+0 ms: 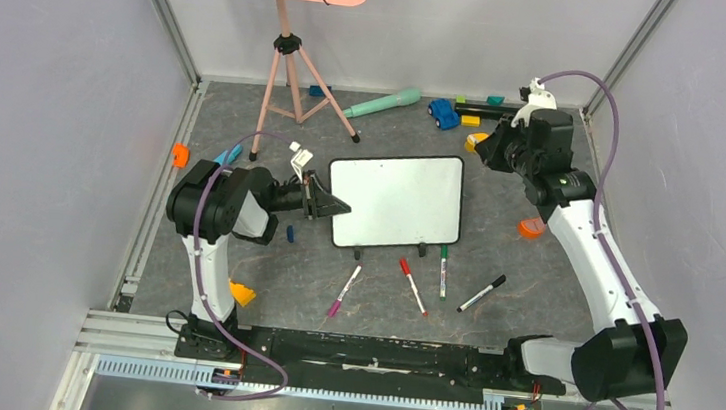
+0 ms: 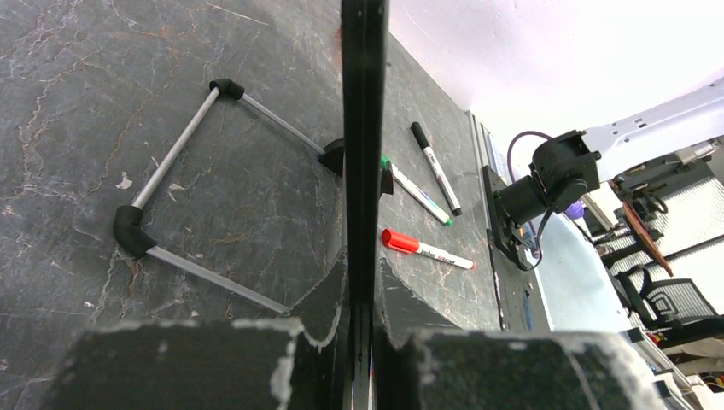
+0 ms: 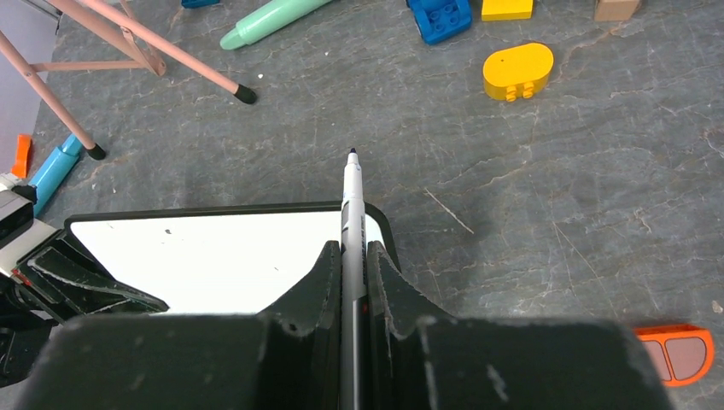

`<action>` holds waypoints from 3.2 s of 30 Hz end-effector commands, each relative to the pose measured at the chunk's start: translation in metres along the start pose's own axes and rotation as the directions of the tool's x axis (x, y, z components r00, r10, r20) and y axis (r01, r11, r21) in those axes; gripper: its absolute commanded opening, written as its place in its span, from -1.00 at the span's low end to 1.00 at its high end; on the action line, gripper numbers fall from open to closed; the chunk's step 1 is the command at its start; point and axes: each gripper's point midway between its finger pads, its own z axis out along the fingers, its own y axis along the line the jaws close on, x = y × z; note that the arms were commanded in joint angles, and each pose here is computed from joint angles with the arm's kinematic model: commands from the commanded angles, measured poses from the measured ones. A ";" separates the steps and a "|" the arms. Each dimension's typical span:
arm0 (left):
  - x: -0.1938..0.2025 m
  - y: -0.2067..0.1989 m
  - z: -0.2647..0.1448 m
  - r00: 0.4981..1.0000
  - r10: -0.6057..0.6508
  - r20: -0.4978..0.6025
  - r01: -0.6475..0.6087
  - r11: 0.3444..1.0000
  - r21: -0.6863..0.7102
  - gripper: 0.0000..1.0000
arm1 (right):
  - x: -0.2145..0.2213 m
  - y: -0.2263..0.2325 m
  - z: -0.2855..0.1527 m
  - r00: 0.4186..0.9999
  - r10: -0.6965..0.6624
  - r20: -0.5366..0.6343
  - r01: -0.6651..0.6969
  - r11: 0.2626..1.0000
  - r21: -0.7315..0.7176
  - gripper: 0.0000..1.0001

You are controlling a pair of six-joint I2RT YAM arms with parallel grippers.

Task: Write a sentence on the whiteboard
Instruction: Pick up the sentence from the whiteboard.

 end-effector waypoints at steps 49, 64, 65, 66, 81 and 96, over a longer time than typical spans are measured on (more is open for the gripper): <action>0.004 0.012 -0.010 0.995 0.093 0.036 -0.091 0.994 -0.060 -0.96 | 0.007 0.094 -0.009 0.999 0.023 -0.029 -0.029 0.976 -0.215 -1.00; 0.000 0.006 -0.014 0.992 0.119 0.044 -0.116 0.991 -0.067 -0.89 | 0.001 0.089 -0.032 0.988 0.147 0.054 -0.133 0.972 -0.195 -1.00; 0.000 0.005 -0.014 0.990 0.131 0.047 -0.127 0.989 -0.074 -0.90 | -0.002 0.089 -0.033 0.991 0.125 0.057 -0.112 0.975 -0.192 -1.00; 0.001 0.004 -0.015 0.989 0.137 0.050 -0.133 0.988 -0.079 -0.93 | -0.002 0.087 -0.033 0.992 0.114 0.054 -0.102 0.978 -0.182 -1.00; 0.005 -0.001 -0.010 0.989 0.143 0.021 -0.142 0.989 -0.034 -0.96 | 0.012 0.107 -0.029 0.999 -0.010 0.042 0.021 0.959 -0.284 -1.00; 0.001 0.009 -0.013 0.989 0.130 0.072 -0.121 0.985 -0.120 -0.96 | 0.012 0.144 -0.015 0.973 -0.206 0.103 0.225 0.945 -0.238 -1.00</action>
